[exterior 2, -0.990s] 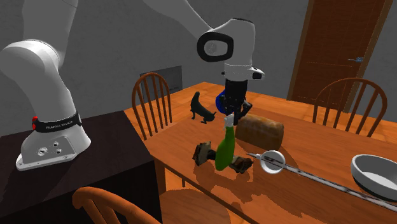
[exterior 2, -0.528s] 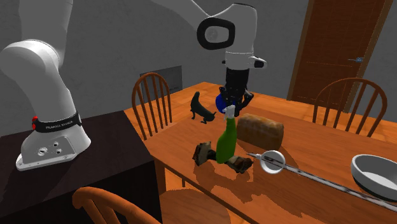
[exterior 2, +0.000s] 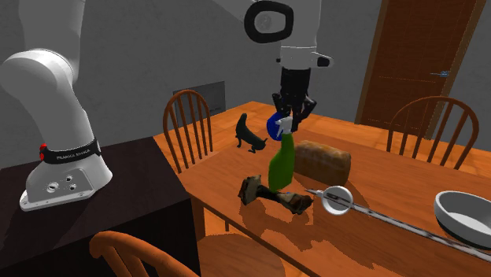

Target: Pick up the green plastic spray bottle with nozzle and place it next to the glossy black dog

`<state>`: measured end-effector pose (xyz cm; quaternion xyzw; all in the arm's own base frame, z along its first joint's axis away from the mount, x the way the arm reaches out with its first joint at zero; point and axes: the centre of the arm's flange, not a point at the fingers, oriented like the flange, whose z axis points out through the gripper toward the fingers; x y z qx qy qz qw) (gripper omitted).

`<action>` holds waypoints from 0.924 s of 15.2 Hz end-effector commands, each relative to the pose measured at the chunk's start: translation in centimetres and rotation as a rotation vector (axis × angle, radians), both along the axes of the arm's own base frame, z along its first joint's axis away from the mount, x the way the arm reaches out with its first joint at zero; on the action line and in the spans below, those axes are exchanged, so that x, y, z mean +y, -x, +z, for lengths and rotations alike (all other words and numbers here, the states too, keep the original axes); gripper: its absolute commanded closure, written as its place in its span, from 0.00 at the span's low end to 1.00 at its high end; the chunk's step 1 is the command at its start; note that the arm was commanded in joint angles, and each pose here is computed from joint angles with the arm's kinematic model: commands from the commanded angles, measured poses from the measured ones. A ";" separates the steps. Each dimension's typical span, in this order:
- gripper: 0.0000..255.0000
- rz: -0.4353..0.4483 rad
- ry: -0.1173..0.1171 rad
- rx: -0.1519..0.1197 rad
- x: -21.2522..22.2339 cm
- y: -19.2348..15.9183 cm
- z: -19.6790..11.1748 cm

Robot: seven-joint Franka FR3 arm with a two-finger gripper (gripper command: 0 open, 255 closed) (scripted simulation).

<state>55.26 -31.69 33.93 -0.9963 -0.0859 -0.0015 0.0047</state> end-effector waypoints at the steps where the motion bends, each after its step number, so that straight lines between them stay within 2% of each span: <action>1: 1.00 0.000 0.000 0.000 0.1 0.1 1.2; 14: 1.00 0.000 0.000 0.000 0.1 0.1 8.0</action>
